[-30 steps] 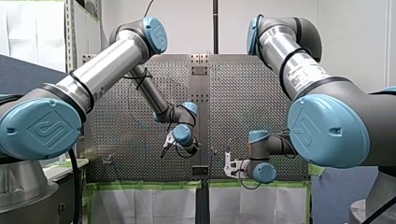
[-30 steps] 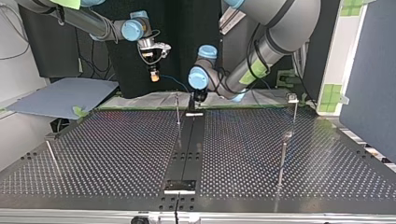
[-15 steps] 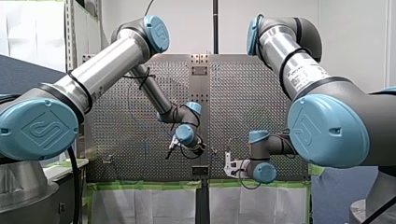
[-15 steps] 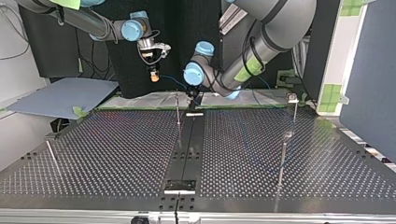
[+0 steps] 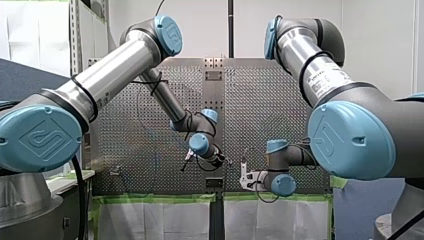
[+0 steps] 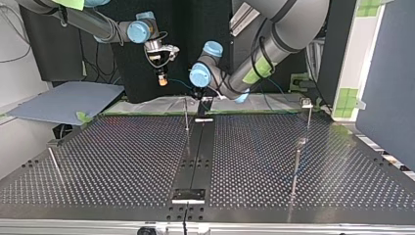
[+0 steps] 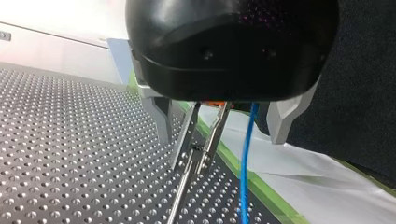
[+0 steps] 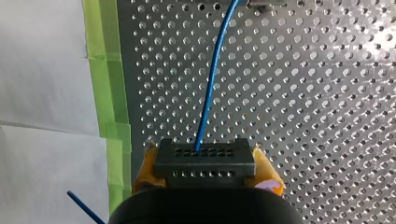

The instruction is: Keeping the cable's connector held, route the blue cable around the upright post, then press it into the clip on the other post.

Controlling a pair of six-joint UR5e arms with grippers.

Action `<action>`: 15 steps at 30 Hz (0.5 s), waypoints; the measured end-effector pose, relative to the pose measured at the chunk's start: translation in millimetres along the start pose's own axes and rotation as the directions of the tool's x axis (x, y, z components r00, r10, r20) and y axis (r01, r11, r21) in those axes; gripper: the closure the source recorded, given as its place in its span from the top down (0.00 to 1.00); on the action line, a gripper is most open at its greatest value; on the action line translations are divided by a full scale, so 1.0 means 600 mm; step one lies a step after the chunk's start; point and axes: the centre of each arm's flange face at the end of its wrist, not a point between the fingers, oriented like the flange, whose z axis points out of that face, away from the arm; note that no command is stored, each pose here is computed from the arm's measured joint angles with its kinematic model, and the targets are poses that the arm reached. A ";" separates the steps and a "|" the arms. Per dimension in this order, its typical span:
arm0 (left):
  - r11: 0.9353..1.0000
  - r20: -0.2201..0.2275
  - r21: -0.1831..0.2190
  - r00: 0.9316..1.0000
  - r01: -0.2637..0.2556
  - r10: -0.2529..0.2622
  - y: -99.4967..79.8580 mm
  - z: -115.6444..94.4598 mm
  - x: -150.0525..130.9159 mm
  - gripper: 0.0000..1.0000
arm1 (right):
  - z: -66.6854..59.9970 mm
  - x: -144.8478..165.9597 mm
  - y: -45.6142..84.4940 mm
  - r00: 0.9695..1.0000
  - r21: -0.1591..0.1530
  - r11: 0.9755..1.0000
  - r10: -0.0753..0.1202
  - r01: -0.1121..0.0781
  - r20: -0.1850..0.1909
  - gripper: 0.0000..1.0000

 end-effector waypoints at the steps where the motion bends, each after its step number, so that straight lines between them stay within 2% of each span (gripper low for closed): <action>1: 1.000 0.001 0.004 1.000 -0.001 0.001 -0.002 0.000 0.000 1.00 | 0.000 0.000 0.000 1.000 0.001 1.000 0.000 0.000 0.000 0.00; 11: 0.999 0.043 0.052 0.999 0.000 -0.002 -0.016 0.002 -0.009 1.00 | 0.003 0.001 -0.001 1.000 0.006 1.000 0.000 0.000 0.000 0.00; 15: 0.999 0.041 0.044 0.999 0.000 -0.002 -0.014 0.002 -0.008 1.00 | 0.003 0.002 -0.001 1.000 0.006 1.000 0.000 0.000 0.000 0.00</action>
